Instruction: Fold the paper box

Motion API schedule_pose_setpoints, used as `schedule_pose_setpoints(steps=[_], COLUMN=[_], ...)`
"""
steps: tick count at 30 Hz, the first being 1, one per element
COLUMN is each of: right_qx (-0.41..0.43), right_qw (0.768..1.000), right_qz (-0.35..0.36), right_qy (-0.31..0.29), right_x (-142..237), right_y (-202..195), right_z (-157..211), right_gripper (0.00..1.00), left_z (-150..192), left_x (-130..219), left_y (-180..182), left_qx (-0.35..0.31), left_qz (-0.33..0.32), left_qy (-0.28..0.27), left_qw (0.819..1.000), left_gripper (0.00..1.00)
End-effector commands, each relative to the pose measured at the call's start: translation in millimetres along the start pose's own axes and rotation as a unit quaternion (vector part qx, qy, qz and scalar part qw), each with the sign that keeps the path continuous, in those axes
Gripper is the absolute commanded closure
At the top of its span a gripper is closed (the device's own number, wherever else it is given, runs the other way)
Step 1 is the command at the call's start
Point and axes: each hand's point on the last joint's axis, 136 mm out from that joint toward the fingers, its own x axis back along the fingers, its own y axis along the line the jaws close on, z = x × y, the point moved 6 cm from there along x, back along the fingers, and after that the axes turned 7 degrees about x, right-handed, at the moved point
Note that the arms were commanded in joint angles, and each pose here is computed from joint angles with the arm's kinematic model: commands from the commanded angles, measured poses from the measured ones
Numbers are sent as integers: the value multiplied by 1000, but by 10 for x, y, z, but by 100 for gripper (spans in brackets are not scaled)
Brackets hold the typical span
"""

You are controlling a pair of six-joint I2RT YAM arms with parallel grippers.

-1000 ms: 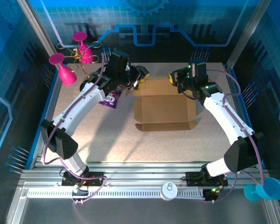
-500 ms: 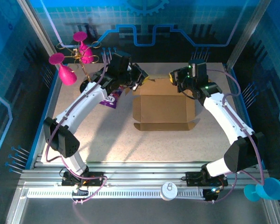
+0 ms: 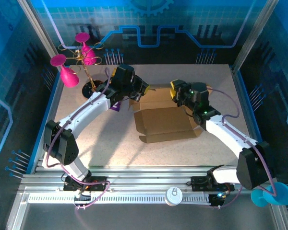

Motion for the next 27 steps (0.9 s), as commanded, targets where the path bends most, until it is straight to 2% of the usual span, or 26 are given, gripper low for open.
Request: schedule_pose_setpoints(steps=[1, 9, 15, 16, 20, 24, 26, 27], right_qx=[-34, -53, -56, -57, -60, -69, -72, -73], right_qw=[997, 997, 997, 996, 996, 996, 996, 996], right_qz=[-65, -54, -41, -53, -50, -44, -32, -27], right_qy=[-21, -33, -36, -36, -38, -43, -43, -46], right_x=[-66, -223, -304, -320, -364, -363, -332, -319], right_y=[135, 31, -57, 54, 61, 104, 135, 141], right_z=[-11, -69, -112, -118, -133, -156, -156, -164], right_gripper=[63, 71, 74, 75, 83, 100, 100, 100], left_z=[-2, -49, -66, -73, -69, -78, -114, -132], left_x=[163, 175, 185, 188, 175, 211, 254, 277], left_y=[-169, -124, -131, -135, -141, -161, -156, -167], left_qx=[5, 12, 13, 13, 11, 2, -3, -6], left_qz=[43, 41, 42, 42, 43, 41, 40, 43], left_qy=[-7, -6, -4, -4, 1, 0, -4, -5], left_qw=[999, 999, 999, 999, 999, 999, 999, 999], left_gripper=[100, 100, 100, 100, 100, 100, 100, 92])
